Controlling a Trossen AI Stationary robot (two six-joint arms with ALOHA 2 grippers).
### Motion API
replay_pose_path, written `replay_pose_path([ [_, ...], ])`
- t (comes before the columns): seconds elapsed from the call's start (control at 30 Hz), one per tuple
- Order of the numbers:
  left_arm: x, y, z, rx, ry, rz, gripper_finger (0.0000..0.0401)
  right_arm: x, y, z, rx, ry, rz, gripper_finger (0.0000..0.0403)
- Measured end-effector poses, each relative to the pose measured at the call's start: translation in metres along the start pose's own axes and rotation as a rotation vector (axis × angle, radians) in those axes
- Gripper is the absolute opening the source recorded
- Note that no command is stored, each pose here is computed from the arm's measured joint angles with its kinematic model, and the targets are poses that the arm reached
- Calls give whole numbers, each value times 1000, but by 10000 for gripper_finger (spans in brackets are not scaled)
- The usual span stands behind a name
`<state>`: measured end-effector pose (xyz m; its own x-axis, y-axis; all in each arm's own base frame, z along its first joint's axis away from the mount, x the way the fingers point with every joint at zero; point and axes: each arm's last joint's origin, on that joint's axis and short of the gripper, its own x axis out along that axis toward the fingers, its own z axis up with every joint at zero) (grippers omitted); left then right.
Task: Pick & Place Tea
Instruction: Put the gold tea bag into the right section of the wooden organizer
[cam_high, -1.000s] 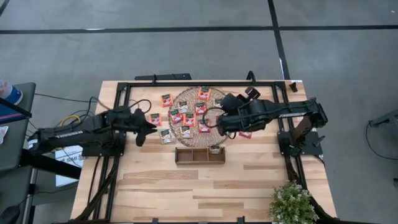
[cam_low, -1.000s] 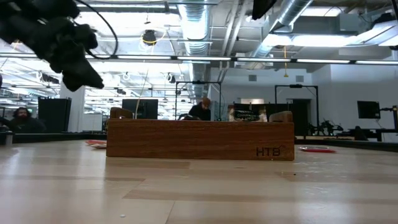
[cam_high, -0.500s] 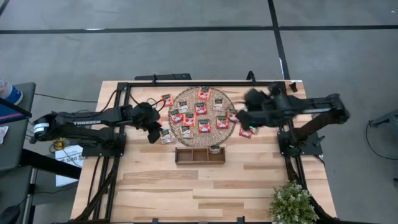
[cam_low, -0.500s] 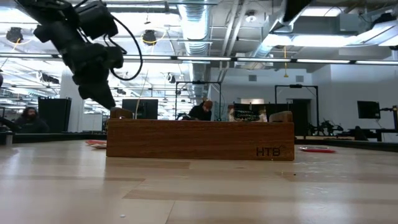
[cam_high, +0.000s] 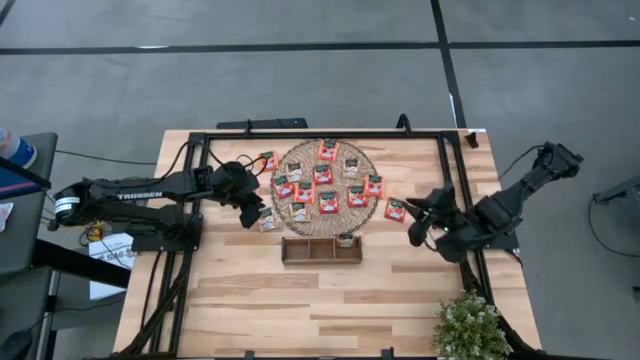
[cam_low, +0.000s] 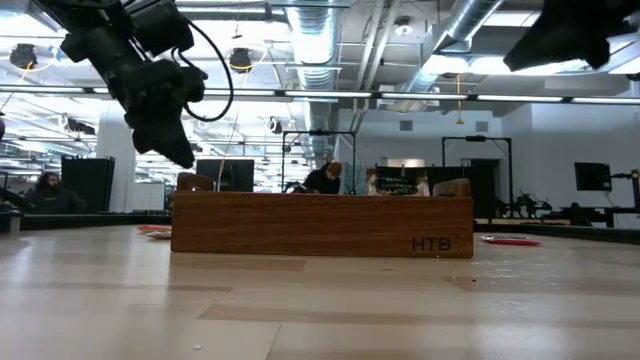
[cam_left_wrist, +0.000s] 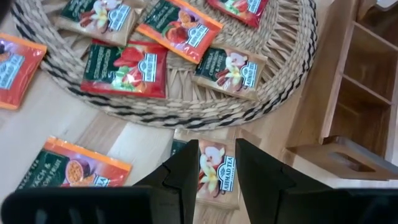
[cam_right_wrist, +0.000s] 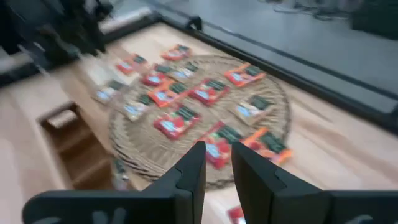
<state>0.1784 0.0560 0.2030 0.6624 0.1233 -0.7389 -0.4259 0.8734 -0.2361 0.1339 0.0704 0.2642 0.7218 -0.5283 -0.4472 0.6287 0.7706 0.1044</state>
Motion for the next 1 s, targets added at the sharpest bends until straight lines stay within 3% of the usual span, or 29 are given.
replay_pose_path([
  [0.27,0,0,-1,-44,11,3,97,-9,-18,-22,47,-75,118,69],
  [0.77,0,1,-2,-53,25,8,97,-19,-56,5,-53,-94,221,69],
  [1.0,0,1,-2,-55,26,8,97,-27,-62,9,-33,-131,432,69],
])
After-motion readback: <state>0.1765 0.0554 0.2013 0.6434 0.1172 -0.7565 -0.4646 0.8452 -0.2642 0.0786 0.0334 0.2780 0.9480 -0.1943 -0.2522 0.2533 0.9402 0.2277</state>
